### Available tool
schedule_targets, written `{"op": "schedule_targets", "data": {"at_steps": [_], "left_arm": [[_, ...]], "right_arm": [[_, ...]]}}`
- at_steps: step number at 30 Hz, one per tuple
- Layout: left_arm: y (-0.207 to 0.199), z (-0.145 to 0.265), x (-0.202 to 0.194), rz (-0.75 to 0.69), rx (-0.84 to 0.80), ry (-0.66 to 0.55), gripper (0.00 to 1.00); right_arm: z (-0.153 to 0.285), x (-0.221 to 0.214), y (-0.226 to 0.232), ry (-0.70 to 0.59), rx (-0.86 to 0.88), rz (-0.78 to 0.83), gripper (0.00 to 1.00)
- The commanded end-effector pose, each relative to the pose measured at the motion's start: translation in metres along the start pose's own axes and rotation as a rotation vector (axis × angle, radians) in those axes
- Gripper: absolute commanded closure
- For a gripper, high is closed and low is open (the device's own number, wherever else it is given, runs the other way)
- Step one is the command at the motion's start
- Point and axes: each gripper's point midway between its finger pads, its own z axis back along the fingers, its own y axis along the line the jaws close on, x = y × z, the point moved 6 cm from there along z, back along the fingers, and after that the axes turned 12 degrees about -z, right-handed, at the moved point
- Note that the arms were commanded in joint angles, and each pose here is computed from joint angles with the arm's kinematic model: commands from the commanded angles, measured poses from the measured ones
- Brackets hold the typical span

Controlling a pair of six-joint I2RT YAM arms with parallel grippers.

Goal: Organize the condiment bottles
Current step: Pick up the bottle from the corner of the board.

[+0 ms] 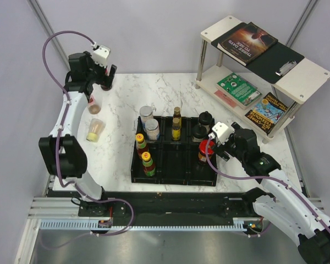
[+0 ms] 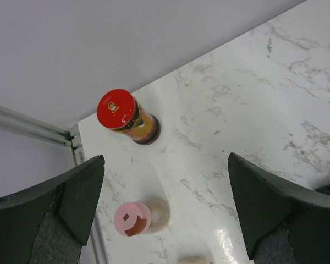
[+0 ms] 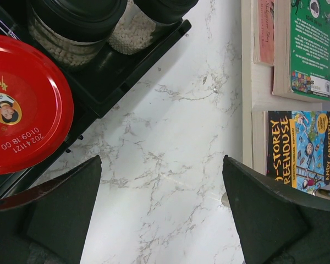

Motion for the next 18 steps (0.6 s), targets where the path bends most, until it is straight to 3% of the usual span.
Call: {"op": "schedule_targets", "data": {"at_steps": [1,18], "left_arm": [[0.032,-0.041,-0.006,0.048,0.123,0.012,0.01],[0.077,-0.146,-0.066,0.098,0.268,0.093,0.0]], "right_arm": [[0.001,0.005,-0.002,-0.022,-0.007,-0.009,0.02],[0.0,0.002,-0.002,-0.011,-0.008,0.001,0.02]]}}
